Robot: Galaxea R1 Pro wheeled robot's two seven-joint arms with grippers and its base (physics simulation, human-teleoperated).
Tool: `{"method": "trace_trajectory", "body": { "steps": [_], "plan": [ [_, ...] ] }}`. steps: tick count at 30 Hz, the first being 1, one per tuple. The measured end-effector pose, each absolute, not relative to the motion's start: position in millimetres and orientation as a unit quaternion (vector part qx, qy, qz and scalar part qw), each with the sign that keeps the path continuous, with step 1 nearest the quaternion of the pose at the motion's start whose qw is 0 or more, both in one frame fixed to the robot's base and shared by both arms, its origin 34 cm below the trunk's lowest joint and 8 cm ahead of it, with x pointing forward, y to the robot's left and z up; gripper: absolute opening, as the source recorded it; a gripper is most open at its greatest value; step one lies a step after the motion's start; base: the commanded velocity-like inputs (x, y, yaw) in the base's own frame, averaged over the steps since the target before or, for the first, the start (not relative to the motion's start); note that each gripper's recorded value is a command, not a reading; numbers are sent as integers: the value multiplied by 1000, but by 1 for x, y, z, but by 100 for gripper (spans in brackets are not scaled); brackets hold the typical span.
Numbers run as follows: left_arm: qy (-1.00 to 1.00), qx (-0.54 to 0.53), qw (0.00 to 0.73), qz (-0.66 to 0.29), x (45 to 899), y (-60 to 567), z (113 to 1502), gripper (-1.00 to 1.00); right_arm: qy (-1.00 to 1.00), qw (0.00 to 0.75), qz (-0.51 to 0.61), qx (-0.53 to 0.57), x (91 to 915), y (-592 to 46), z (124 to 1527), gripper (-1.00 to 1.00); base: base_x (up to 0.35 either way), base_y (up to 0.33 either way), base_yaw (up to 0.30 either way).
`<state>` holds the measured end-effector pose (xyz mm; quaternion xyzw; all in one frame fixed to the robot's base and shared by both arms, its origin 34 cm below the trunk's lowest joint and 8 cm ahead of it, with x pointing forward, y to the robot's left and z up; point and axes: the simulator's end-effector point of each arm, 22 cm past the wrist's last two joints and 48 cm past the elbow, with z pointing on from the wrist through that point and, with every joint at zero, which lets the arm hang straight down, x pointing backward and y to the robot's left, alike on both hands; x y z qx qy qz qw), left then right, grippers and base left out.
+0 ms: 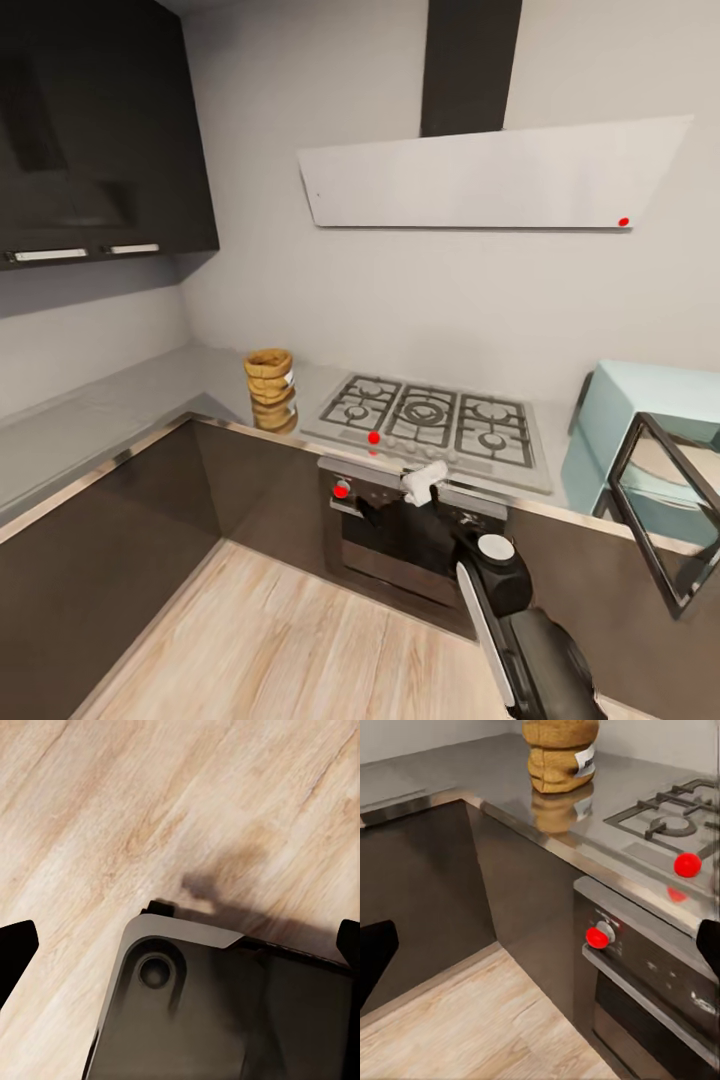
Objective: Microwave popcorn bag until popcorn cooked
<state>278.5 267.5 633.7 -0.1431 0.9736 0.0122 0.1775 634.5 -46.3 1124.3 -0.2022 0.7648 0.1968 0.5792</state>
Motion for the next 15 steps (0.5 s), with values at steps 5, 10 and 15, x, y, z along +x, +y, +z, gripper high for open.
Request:
{"method": "trace_trajectory", "body": {
  "steps": [5, 10, 15],
  "plan": [
    [973, -144, 178, 13, 280, 269, 634, 100, 767, 578, 190, -203, 655, -48, 1154, 100, 341, 102, 0],
    [974, -137, 178, 11, 280, 266, 634, 100, 793, 566, 143, -177, 709, -56, 1180, 100, 271, 123, 0],
    [975, -132, 177, 10, 279, 264, 634, 100, 845, 493, 110, -174, 763, -59, 1213, 100, 34, 15, 0]
  ]
}}
